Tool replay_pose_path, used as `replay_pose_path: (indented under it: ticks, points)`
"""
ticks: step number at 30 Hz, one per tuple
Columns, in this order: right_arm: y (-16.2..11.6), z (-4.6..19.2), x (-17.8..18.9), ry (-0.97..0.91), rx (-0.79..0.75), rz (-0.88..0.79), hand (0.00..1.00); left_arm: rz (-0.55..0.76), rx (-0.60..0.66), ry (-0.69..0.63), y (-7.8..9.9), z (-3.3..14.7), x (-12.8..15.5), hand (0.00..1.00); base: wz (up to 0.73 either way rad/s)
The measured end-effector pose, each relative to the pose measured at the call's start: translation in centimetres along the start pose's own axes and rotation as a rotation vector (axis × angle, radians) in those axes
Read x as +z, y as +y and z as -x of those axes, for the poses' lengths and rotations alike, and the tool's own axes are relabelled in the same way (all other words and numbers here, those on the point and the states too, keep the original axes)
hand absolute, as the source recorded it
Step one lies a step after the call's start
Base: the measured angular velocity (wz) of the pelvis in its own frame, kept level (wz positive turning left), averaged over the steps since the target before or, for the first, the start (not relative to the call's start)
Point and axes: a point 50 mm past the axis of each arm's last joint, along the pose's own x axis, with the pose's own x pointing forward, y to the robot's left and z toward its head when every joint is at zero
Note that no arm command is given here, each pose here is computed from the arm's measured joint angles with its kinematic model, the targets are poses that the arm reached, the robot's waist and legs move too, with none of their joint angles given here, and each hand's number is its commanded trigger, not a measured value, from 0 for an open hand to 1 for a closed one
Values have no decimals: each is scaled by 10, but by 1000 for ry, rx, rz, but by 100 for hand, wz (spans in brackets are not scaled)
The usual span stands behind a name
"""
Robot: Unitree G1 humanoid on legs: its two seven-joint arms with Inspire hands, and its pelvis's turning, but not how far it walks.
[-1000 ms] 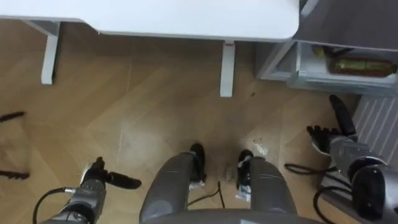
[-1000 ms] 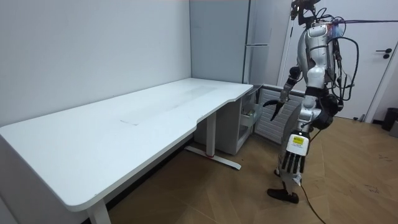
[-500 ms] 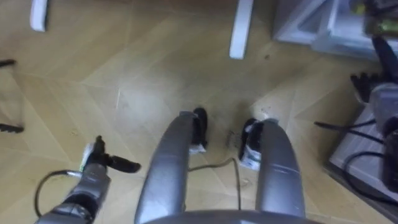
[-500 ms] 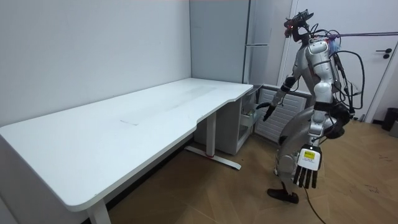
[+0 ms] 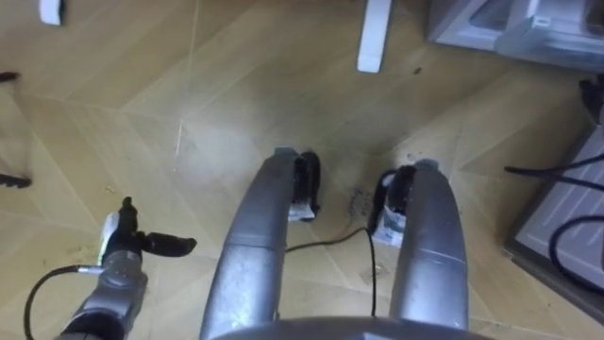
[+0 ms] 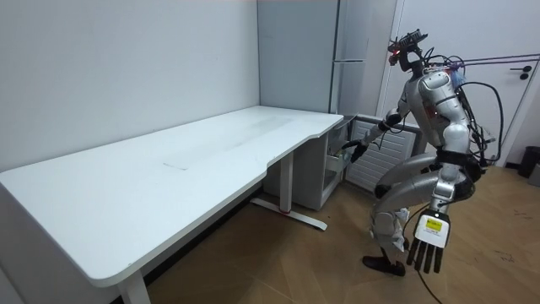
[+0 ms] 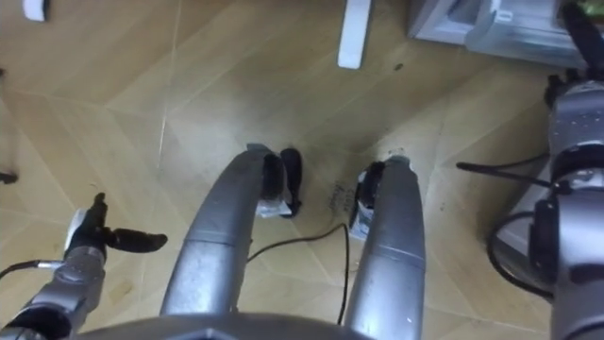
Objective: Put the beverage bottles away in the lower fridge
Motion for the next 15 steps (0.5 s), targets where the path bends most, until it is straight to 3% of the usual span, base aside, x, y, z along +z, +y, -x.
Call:
replay_pose_path:
  ticks: [5,15]
  points:
    - [4,1,0,3,-24,-37,0,-6,-7,45,1,7,-19,0,5]
    - [21,8,3,14,-50,-131,0,-5,-41,36,-4,15,-29,0,2]
